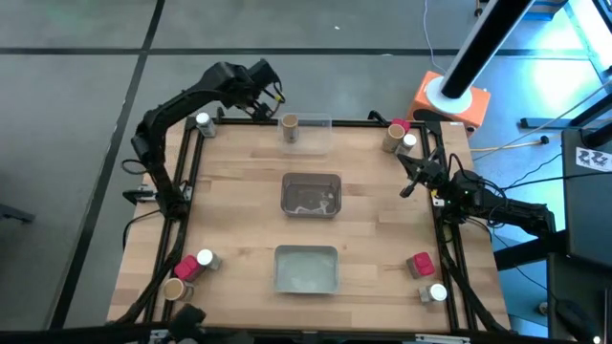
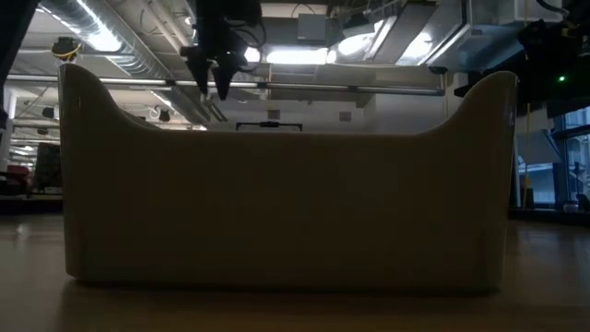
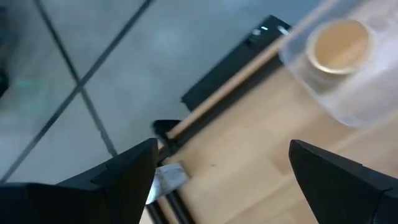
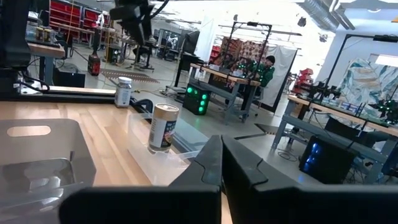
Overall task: Sort spices by type
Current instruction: Put the top left white seasoning bottle into the black bin
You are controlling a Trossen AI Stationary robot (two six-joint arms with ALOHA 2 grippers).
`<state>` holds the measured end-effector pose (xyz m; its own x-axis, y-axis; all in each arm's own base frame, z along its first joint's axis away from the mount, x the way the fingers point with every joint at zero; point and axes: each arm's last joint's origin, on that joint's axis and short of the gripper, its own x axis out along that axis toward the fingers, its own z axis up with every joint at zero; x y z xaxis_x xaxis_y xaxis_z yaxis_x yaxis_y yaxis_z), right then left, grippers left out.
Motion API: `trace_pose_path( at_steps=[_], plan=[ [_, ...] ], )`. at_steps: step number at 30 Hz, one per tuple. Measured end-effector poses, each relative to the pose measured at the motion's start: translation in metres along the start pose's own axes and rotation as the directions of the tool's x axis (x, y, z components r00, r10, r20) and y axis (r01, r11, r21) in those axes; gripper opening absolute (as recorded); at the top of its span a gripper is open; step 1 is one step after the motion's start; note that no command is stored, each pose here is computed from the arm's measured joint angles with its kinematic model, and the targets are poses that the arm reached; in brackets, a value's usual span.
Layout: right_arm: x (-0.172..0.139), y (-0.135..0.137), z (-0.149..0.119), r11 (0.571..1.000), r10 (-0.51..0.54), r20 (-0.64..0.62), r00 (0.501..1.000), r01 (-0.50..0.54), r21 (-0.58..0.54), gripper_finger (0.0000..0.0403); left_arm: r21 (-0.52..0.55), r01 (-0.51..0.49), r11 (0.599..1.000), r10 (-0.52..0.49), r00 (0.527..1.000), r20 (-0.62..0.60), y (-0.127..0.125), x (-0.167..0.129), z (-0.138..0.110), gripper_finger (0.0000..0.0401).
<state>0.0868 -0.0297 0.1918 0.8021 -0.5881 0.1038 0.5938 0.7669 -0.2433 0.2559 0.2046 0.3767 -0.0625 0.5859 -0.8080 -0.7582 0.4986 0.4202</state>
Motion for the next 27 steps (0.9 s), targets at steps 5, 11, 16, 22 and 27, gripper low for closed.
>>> trace_pose_path(
  at_steps=[5,11,16,22,27],
  plan=[
    [0.0,0.0,0.0,1.0,0.0,0.0,1.0,0.0,0.001,0.0007,-0.101,-0.115,0.988,0.112,0.993,-0.029,0.022,0.003,-0.004,0.0345],
    [0.0,0.0,0.0,1.0,0.0,0.001,1.0,0.0,0.003,0.0007,-0.177,-0.244,0.954,0.221,0.965,-0.138,0.046,0.028,-0.011,0.0345],
    [0.0,0.0,0.001,1.0,-0.002,0.009,1.0,0.002,0.007,0.0007,-0.19,-0.288,0.939,0.24,0.941,-0.239,0.051,0.06,-0.022,0.0345],
    [0.0,0.0,0.001,1.0,-0.003,0.011,1.0,0.003,0.008,0.0007,-0.174,-0.322,0.93,0.255,0.911,-0.325,0.051,0.094,-0.03,0.0345],
    [0.0,0.0,0.001,1.0,-0.002,0.01,1.0,0.002,0.008,0.0007,-0.146,-0.343,0.928,0.268,0.885,-0.381,0.052,0.113,-0.033,0.0345]
  ],
)
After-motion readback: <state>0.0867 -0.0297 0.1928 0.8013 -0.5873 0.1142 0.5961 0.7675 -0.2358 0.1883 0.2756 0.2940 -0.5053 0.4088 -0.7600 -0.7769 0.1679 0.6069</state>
